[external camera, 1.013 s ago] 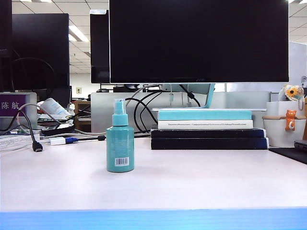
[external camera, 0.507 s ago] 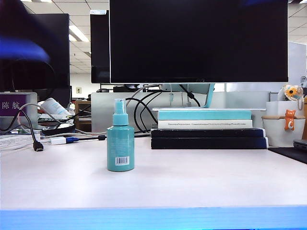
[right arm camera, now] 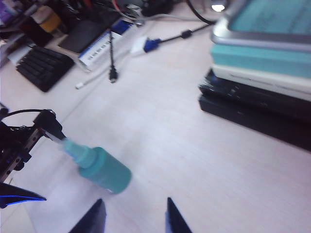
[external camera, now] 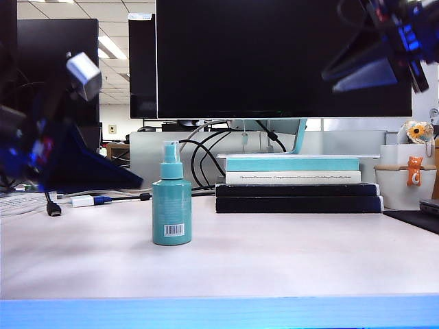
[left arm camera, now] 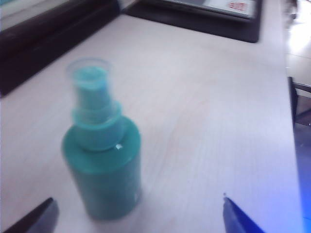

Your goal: Pick up the sprayer with the left hand and remove the lid with the right hand then place it on the table.

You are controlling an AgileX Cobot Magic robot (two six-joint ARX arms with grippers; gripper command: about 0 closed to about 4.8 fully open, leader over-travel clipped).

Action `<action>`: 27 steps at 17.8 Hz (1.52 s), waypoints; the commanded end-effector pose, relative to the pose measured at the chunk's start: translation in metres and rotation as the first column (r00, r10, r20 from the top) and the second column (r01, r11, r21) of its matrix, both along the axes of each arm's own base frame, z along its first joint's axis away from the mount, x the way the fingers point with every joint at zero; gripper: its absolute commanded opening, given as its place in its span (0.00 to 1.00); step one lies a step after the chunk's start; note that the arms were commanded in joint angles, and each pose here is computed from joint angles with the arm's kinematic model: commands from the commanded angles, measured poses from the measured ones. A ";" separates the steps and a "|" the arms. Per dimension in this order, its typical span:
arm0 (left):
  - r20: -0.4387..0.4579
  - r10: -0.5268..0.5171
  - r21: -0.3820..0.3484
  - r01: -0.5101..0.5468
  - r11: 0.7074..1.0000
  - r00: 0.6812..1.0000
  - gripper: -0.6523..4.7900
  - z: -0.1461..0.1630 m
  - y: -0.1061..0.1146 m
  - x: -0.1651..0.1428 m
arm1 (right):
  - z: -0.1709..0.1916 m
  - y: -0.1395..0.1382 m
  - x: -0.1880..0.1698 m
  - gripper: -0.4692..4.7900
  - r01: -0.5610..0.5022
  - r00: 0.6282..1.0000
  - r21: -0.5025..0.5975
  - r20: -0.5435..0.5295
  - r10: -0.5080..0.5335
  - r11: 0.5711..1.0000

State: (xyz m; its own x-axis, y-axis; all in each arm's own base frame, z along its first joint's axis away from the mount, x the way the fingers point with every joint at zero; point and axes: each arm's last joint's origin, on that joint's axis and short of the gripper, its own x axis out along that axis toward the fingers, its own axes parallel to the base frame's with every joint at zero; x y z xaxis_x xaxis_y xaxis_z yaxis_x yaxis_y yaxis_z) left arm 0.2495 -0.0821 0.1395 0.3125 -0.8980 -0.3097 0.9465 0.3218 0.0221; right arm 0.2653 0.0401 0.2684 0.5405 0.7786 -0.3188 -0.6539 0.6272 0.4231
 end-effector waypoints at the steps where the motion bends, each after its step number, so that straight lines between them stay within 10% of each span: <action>1: 0.043 -0.019 -0.008 0.019 1.000 0.999 1.00 -0.017 -0.003 0.009 | -0.002 0.001 0.004 0.46 -0.010 1.000 -0.003 0.015 0.010 1.000; 18: -0.014 -0.082 -0.101 0.080 0.992 0.997 1.00 -0.045 -0.033 0.052 | -0.006 0.000 0.008 0.46 0.007 0.999 -0.048 0.040 -0.005 0.999; 20: -0.069 -0.064 -0.103 0.057 0.993 0.996 0.73 -0.047 -0.033 0.052 | -0.006 0.000 0.008 0.46 0.005 0.999 -0.047 0.042 -0.003 0.999; 23: -0.136 -0.083 -0.144 0.063 0.987 0.987 0.67 -0.046 -0.034 0.051 | -0.006 0.001 0.007 0.46 -0.003 0.999 -0.042 0.041 0.005 0.999; 27: -0.396 -0.235 -0.356 0.087 0.930 0.888 0.67 -0.024 -0.037 0.055 | -0.005 0.005 0.003 0.46 -0.165 0.986 0.048 0.035 0.163 0.985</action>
